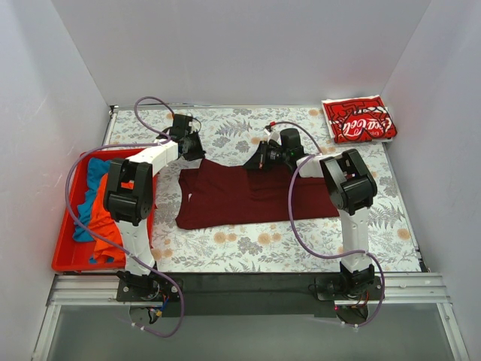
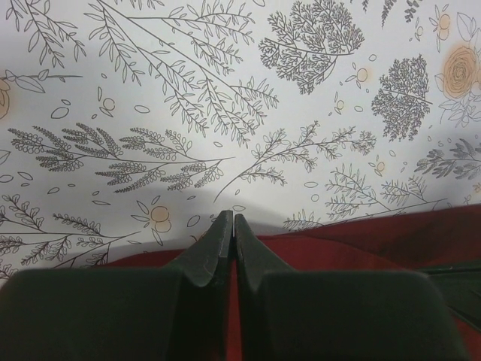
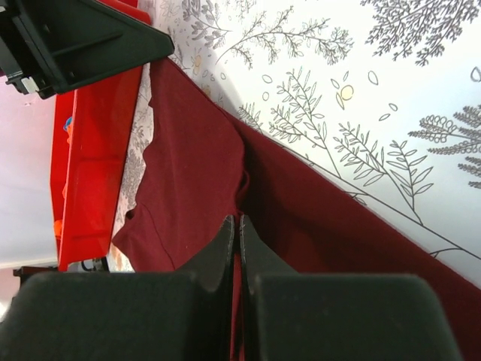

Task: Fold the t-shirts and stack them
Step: Fold the tshirt

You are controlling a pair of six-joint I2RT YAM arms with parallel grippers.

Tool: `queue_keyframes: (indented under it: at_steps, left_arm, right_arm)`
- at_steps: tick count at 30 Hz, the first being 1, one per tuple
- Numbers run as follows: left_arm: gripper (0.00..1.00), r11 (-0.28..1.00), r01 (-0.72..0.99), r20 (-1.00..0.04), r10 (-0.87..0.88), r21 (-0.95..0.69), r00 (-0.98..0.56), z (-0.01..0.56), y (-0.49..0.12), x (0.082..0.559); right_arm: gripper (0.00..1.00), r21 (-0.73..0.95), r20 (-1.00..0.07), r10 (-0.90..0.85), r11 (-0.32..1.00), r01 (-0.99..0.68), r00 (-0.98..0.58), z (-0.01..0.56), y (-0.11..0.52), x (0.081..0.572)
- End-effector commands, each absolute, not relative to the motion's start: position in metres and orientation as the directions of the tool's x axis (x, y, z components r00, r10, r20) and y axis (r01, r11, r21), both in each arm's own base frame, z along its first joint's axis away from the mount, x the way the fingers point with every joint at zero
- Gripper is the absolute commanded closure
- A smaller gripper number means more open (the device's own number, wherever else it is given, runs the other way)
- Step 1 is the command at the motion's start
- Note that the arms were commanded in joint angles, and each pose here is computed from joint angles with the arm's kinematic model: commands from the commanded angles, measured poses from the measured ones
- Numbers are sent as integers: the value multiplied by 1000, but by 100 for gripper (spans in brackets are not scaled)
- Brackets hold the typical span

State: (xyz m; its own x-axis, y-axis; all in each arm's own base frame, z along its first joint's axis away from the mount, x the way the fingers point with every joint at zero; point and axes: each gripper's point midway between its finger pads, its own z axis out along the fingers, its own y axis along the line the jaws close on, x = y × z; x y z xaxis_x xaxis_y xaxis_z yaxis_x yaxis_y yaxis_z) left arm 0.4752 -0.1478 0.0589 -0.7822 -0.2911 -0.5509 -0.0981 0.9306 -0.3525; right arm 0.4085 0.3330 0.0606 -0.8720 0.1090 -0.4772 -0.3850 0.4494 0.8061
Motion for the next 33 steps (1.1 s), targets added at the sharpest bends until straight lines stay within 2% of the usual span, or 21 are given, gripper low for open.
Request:
queue_keyframes:
  at_steps: [1, 11, 21, 33]
  left_arm:
    - [100, 930, -73, -607, -294, -361, -738, 86, -145, 480]
    - [100, 919, -20, -629, -286, -395, -723, 93, -154, 486]
    - [100, 908, 47, -642, -256, -415, -722, 92, -165, 496]
    - [100, 914, 44, -646, -250, -402, -721, 92, -161, 491]
  right_arm:
    - [99, 763, -563, 123, 457, -456, -818, 84, 333, 415]
    - [99, 740, -566, 153, 526, -418, -810, 72, 319, 410]
    - [99, 729, -580, 145, 532, -432, -801, 72, 318, 411]
    - [99, 705, -616, 111, 519, -483, -780, 76, 318, 409]
